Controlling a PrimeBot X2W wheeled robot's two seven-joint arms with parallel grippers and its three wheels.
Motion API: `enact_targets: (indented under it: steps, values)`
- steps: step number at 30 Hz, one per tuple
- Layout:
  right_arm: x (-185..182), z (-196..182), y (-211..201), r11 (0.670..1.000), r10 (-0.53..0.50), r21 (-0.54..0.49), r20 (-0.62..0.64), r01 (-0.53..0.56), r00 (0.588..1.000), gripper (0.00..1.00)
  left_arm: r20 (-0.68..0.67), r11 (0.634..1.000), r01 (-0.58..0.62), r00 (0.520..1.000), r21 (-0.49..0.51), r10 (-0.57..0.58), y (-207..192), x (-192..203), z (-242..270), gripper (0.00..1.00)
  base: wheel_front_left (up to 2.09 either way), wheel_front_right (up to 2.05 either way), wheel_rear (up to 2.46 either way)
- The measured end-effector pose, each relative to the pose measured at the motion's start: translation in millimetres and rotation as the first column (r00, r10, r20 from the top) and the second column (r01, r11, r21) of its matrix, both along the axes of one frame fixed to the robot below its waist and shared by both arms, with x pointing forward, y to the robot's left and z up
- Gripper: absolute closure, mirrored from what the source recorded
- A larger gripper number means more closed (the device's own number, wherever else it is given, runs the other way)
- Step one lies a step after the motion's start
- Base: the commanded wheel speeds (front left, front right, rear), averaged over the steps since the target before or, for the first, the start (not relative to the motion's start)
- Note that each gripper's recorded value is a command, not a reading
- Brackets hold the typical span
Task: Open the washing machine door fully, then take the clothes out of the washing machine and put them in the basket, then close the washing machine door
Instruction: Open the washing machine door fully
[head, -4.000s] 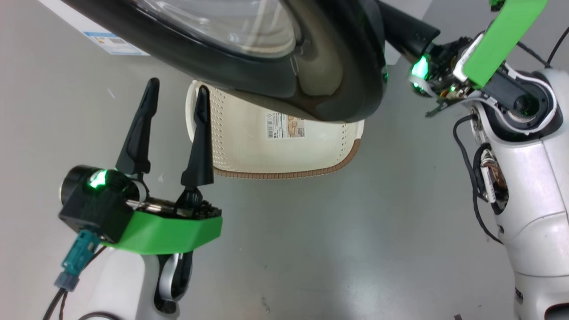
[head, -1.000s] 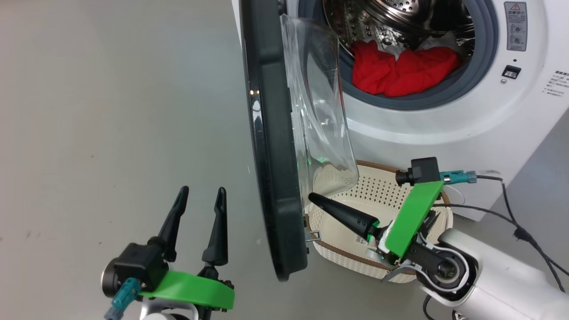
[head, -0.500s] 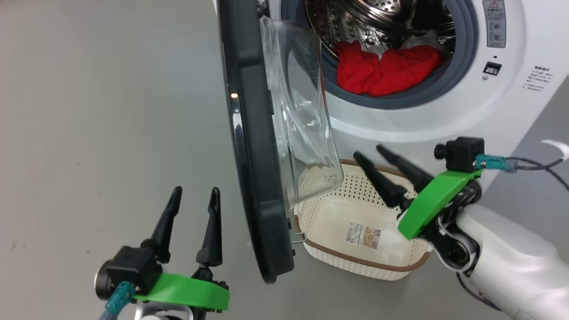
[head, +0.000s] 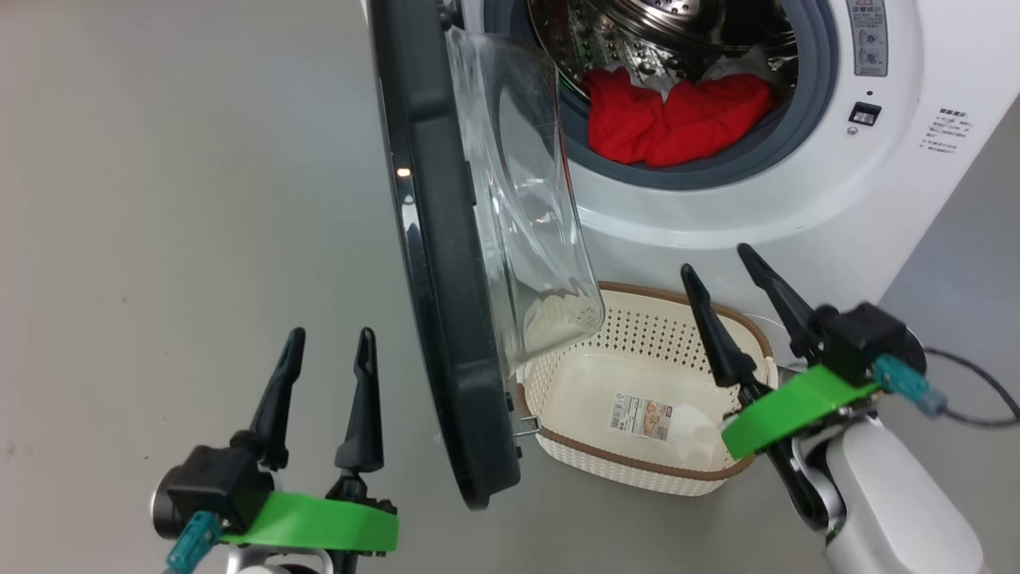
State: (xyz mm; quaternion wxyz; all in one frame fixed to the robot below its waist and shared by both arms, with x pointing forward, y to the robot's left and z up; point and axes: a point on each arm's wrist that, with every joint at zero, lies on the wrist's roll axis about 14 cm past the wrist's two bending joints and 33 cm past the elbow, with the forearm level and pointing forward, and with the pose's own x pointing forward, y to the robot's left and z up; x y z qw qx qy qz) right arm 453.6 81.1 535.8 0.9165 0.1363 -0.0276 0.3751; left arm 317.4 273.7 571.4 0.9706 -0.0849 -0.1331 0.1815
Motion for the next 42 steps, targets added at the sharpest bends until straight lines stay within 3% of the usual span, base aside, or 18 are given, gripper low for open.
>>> enact_targets:
  steps: [7,34,36,37,38,39,42]
  values:
    - [-12,-18,-30,0.992,-0.107,-0.059,0.027,0.108,0.994,0.00,0.018,1.000,-0.017,1.000,0.010,0.017,5,0,6,0.00,0.00,0.00,0.00]
    - [-33,-36,-45,0.990,-0.123,-0.075,-0.018,0.121,0.992,0.00,-0.020,1.000,-0.023,1.000,-0.010,0.023,6,-2,-9,0.00,0.00,0.00,0.00]
    - [-34,-36,-45,0.990,-0.123,-0.075,-0.017,0.122,0.992,0.00,-0.020,1.000,-0.022,1.000,-0.011,0.022,5,-2,-9,0.51,0.00,0.00,0.00]
    - [-34,-35,-45,0.990,-0.124,-0.075,-0.016,0.122,0.992,0.00,-0.018,1.000,-0.022,1.000,-0.009,0.021,5,-2,-9,0.85,0.00,0.00,0.00]
    - [-34,-35,-46,0.990,-0.125,-0.074,-0.017,0.123,0.992,0.00,-0.017,1.000,-0.021,1.000,-0.005,0.021,5,-2,-8,0.85,0.00,0.00,0.00]
    - [-34,-35,-46,0.990,-0.126,-0.072,-0.018,0.124,0.992,0.00,-0.015,1.000,-0.020,1.000,-0.002,0.020,4,-2,-7,1.00,0.00,0.00,0.00]
    - [-34,-36,-47,0.989,-0.129,-0.074,-0.021,0.127,0.991,0.07,0.021,1.000,-0.020,1.000,0.010,0.020,4,-2,5,1.00,0.00,0.00,0.00]
